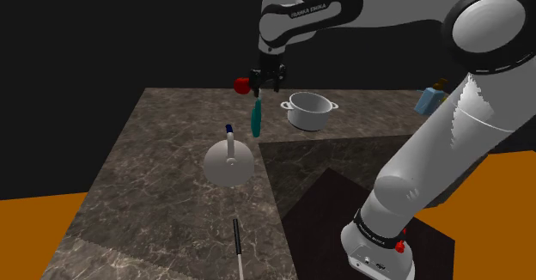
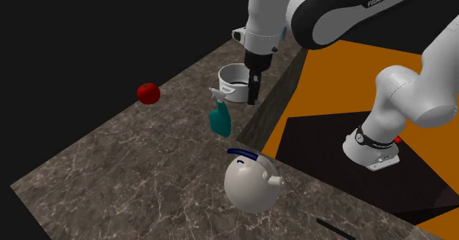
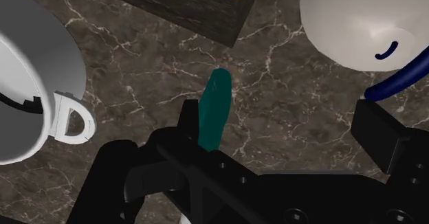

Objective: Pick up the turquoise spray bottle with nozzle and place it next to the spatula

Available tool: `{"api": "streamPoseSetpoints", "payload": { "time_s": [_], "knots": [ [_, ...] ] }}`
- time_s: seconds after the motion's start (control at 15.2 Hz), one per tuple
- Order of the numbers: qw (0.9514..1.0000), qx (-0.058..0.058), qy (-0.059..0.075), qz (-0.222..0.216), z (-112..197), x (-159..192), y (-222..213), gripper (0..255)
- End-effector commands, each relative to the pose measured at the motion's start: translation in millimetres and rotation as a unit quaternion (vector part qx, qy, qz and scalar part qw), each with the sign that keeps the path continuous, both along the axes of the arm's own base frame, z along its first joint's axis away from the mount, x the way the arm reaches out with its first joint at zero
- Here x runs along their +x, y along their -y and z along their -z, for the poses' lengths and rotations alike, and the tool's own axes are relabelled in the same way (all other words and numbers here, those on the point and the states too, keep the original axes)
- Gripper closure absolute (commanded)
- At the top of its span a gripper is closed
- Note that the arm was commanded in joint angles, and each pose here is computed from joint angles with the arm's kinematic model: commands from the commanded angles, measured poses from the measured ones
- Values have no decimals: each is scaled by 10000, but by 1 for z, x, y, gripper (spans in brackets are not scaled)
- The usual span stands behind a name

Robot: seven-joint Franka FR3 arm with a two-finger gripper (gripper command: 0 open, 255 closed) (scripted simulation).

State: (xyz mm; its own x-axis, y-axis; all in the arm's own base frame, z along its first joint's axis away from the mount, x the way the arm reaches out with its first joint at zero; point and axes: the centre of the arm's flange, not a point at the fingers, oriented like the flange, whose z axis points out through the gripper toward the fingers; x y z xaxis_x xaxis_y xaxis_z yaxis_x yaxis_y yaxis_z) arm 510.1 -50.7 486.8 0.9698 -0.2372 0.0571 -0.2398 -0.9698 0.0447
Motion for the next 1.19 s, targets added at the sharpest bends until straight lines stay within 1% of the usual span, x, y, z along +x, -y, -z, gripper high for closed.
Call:
{"api": "streamPoseSetpoints", "payload": {
  "time_s": [0.0,0.4,0.86,1.12],
  "knots": [
    [9999,-69,7,128,10,22,13,0],
    [9985,-254,19,487,34,78,54,0],
    [9985,-254,19,487,71,79,58,0],
    [9985,-254,19,487,74,79,58,0]
  ]
}}
